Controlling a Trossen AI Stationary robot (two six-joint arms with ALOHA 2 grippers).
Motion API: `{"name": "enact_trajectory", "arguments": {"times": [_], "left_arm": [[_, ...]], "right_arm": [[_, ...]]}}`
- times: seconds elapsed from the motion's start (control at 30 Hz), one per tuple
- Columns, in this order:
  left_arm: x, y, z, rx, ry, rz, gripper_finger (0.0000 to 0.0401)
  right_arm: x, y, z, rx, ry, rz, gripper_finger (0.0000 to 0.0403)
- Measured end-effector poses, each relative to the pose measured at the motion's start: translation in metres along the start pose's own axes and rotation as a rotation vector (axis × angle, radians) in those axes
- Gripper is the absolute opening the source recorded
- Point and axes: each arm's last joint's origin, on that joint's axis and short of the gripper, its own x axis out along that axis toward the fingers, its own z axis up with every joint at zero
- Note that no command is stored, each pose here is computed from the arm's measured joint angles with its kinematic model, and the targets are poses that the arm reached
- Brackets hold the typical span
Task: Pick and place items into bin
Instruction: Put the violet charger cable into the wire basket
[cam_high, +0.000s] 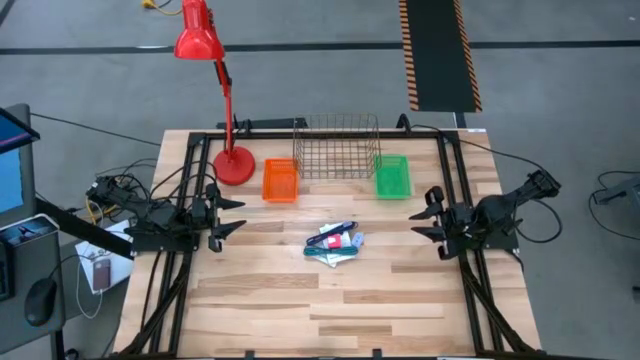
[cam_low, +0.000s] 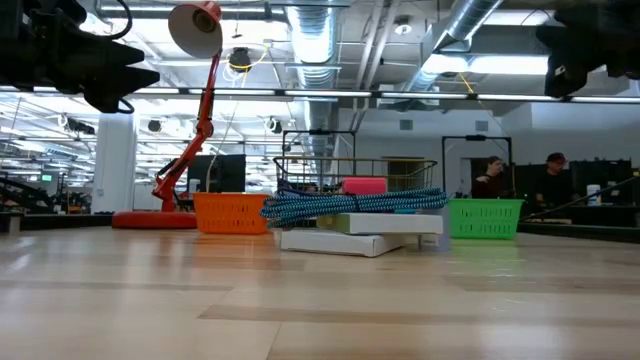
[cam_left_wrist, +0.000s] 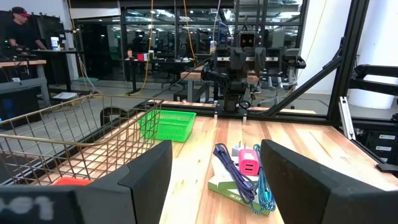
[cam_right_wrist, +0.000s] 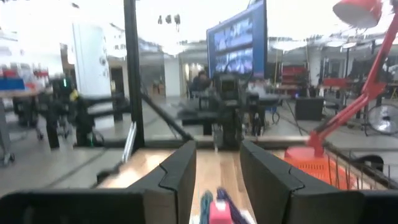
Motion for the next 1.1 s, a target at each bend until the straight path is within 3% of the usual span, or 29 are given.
{"name": "enact_trajectory", "arguments": {"times": [0.27,0.47,0.57,0.77,0.97,1.1], "left_arm": [[0.0,0.0,0.0,0.0,0.0,0.0,0.0233],[0.0,0.0,0.0,0.0,0.0,0.0,0.0233],[0.0,0.0,0.0,0.0,0.0,0.0,0.0233],[0.0,0.0,0.0,0.0,0.0,0.0,0.0233],[0.0,0.0,0.0,0.0,0.0,0.0,0.0233],[0.0,0.0,0.0,0.0,0.0,0.0,0.0233]], "right_arm": [[-0.001,-0.002,0.016,0.026,-0.157,-0.014,0.0118],[-0.002,-0.003,0.02,-0.069,-0.197,-0.029,0.0118],[-0.002,-0.006,0.022,-0.105,-0.206,-0.113,0.0118],[-0.001,-0.018,0.021,-0.163,-0.163,-0.337,0.0118],[0.005,-0.027,0.015,-0.217,-0.101,-0.44,0.0118],[0.013,-0.032,0.01,-0.22,-0.017,-0.417,0.0118]]}}
